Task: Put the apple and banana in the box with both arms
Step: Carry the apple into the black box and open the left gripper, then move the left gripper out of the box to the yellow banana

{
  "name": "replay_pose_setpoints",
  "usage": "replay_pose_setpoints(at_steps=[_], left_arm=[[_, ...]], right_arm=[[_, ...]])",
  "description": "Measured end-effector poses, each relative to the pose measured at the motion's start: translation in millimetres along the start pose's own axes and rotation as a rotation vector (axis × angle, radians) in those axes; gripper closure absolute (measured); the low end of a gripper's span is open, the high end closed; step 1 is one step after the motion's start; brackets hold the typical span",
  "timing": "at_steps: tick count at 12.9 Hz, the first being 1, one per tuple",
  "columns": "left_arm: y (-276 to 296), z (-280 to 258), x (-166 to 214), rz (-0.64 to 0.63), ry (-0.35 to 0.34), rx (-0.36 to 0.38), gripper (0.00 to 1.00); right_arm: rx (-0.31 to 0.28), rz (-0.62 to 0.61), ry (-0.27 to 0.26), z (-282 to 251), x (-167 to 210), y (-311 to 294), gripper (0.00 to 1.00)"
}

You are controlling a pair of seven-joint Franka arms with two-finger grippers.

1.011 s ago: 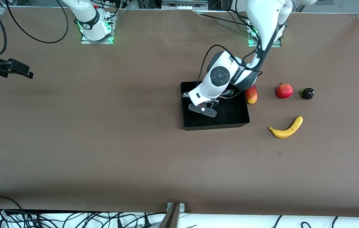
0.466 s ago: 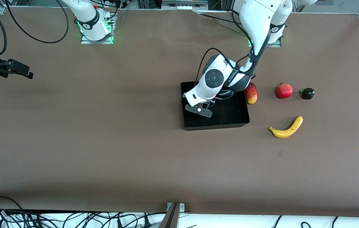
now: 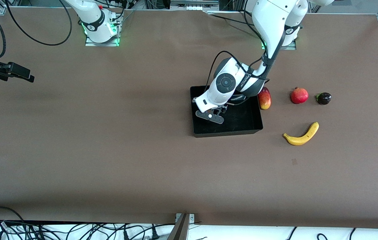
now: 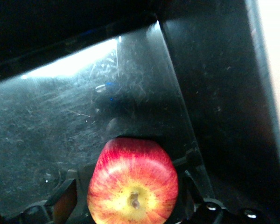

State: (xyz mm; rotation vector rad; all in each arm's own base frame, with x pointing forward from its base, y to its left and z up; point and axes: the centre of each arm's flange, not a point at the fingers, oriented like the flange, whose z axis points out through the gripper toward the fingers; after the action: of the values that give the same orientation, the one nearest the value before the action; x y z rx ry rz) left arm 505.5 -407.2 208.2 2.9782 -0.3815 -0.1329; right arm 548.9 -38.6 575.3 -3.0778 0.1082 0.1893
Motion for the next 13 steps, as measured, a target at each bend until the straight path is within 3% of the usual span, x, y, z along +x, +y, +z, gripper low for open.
replay_pose_setpoints(at_steps=[4,5,8,11,13], left_arm=[[-24.9,-80.0,8.3,-0.042,-0.038,-0.009,0.0],[-49.4,-119.6,10.6,-0.077,-0.039,-0.019,0.0],[-110.7,-172.5,11.2,-0.115,-0.06,-0.032,0.0],[-189.2,-184.1,14.0,0.018,-0.074,-0.035,0.0],[-246.7,-181.2,11.5,0.14,-0.088,0.008,0.0]], right_arm=[[0.0,0.0,-0.001,0.5,0.1,0.0,0.0],[0.0,0.0,-0.002,0.5,0.1,0.1,0.0],[0.0,0.001,-0.004,0.7,0.0,0.3,0.0],[0.0,0.001,-0.005,1.1,-0.1,0.6,0.0],[0.0,0.001,-0.006,1.2,0.0,0.7,0.0]])
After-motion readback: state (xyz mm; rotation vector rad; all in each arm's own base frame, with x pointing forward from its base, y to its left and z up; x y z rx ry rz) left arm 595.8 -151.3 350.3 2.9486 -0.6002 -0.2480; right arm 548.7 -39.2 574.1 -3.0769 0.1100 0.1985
